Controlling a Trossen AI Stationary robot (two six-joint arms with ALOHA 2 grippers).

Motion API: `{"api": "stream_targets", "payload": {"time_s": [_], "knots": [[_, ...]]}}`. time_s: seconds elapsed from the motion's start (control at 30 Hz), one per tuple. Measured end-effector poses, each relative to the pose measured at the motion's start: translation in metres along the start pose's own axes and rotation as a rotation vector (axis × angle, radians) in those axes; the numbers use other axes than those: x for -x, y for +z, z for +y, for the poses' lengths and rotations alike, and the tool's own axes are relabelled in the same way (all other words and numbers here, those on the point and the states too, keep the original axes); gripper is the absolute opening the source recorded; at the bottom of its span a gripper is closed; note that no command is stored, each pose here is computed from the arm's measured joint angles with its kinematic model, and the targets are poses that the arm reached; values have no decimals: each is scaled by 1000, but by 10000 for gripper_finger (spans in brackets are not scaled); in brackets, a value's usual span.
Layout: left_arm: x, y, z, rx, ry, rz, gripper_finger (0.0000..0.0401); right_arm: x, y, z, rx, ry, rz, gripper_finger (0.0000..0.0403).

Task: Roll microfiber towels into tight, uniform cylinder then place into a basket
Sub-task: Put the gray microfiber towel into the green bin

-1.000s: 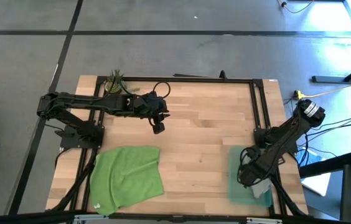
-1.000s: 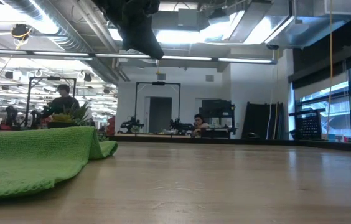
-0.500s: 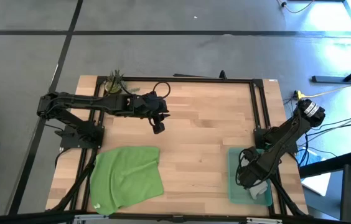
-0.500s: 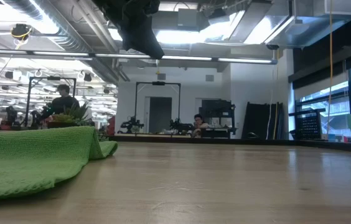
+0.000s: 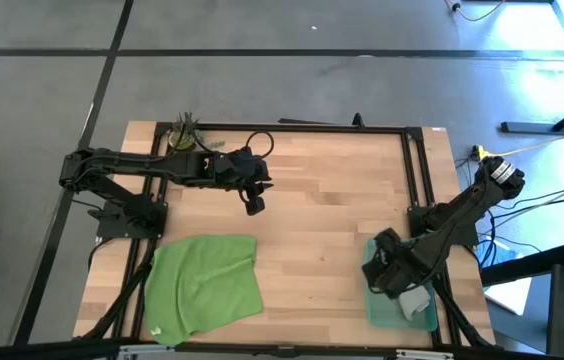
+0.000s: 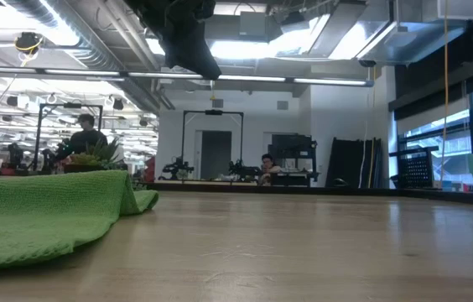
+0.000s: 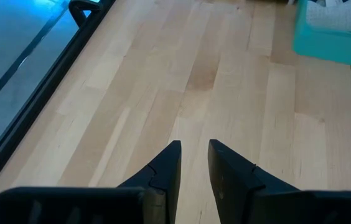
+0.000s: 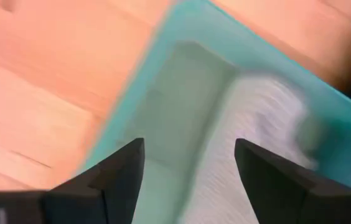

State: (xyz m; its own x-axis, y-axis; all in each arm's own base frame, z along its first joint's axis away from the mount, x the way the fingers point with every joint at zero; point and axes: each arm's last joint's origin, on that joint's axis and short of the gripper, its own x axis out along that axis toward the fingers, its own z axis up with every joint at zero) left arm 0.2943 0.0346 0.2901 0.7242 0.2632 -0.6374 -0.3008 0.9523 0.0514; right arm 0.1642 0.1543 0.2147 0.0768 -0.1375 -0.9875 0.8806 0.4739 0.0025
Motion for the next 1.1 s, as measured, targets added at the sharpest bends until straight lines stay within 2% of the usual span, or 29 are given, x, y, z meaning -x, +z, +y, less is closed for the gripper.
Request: {"api": "stream_targets", "payload": {"time_s": [0.1,0.33,0.53,0.63,0.93,1.1], "knots": [[0,0,0,0,0,0,76,-15,1,-2,16,7,-2,251],[0,0,0,0,0,0,76,-36,4,-15,12,-74,1,251],[0,0,0,-1,0,0,76,-46,2,-11,4,5,17,251],[0,0,0,-1,0,0,76,-47,2,-11,10,6,12,251],[0,0,0,-1,0,0,76,-40,4,-29,21,-217,77,251],[0,0,0,-1,0,0,76,-34,5,-31,13,-270,90,251]]}}
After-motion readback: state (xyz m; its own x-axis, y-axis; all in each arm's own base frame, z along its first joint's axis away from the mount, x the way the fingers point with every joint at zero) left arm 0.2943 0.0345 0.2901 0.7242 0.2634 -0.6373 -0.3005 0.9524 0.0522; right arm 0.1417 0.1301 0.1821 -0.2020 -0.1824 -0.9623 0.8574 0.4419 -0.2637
